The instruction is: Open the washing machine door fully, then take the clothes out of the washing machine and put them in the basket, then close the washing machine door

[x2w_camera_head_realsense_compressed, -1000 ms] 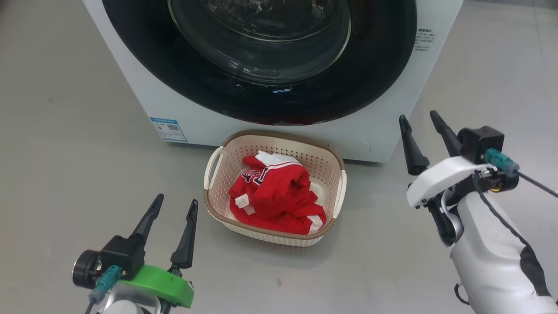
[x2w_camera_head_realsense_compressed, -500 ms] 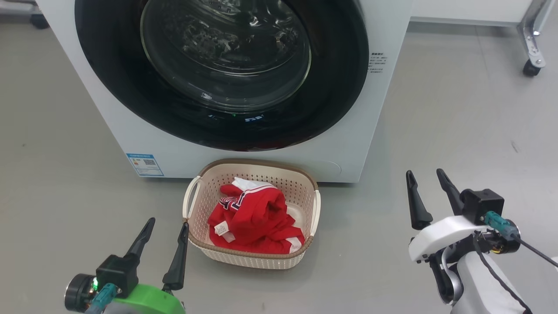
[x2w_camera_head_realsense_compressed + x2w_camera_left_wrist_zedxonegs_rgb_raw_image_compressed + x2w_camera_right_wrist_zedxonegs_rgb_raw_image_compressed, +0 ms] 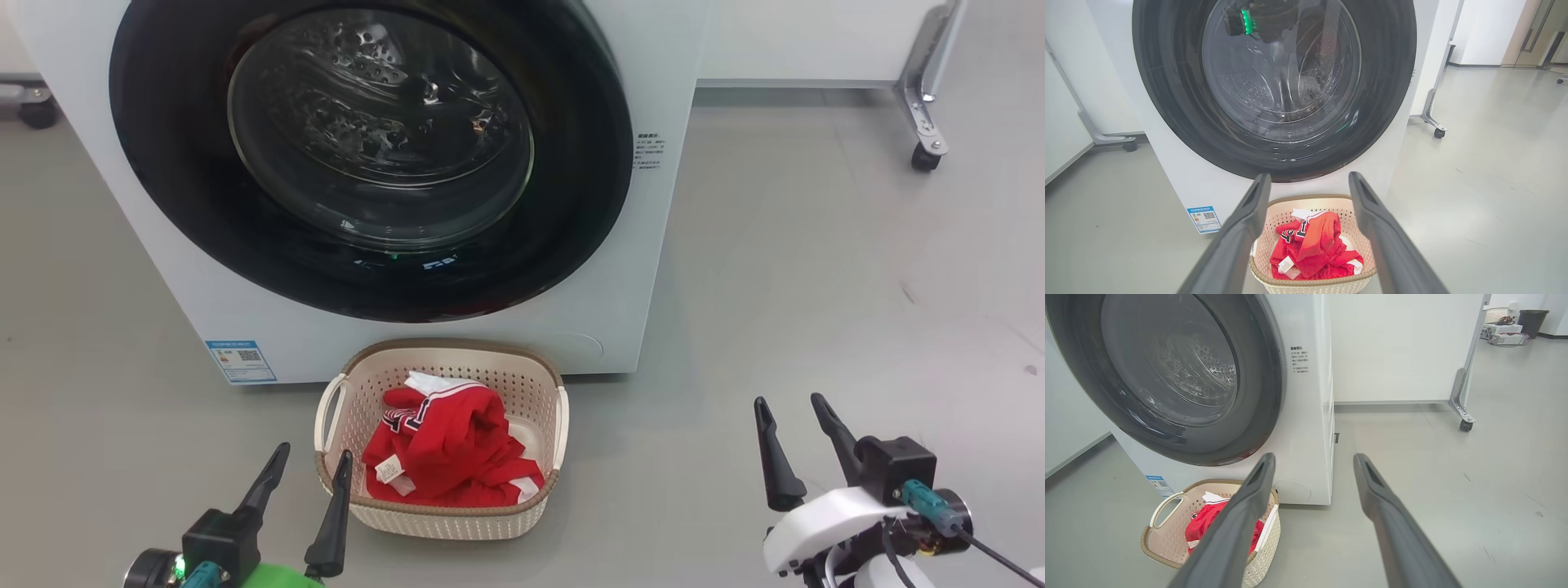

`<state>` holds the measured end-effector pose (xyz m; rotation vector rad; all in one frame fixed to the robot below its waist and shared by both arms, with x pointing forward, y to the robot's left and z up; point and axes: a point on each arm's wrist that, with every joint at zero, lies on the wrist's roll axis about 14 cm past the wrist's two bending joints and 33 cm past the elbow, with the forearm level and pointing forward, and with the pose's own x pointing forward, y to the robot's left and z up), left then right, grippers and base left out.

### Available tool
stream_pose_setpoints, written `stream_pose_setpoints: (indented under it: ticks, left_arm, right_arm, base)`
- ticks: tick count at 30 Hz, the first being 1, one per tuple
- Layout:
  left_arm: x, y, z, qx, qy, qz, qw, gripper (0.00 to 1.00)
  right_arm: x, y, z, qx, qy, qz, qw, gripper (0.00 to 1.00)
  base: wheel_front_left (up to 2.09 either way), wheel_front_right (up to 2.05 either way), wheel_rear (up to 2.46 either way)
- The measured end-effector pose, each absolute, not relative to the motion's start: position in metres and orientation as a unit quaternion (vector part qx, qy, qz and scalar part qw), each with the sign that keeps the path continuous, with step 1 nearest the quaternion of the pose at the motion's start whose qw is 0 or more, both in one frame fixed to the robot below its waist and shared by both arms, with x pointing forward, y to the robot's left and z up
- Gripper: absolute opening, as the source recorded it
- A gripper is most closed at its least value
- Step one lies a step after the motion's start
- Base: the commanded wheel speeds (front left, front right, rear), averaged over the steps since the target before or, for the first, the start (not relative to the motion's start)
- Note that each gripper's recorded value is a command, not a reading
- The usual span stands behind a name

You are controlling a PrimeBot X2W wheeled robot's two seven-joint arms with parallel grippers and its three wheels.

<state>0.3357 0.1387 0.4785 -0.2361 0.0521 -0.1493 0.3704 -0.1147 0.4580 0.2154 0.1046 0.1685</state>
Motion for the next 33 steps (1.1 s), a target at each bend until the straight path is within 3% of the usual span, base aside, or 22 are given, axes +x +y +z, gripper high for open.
stream_pose_setpoints:
  ticks: [11, 33]
  left_arm:
    - [0.334, 0.133, 0.481, -0.116, 0.026, -0.084, 0.989, 1.00]
    - [0.334, 0.131, 0.484, -0.116, 0.028, -0.086, 0.989, 1.00]
  right_arm:
    - [0.346, -0.126, 0.457, 0.109, 0.050, 0.061, 0.991, 1.00]
    - [0.336, -0.129, 0.464, 0.105, 0.038, 0.049, 0.993, 1.00]
  base:
    - [0.00, 0.00, 0.00]
    - [0.00, 0.00, 0.00]
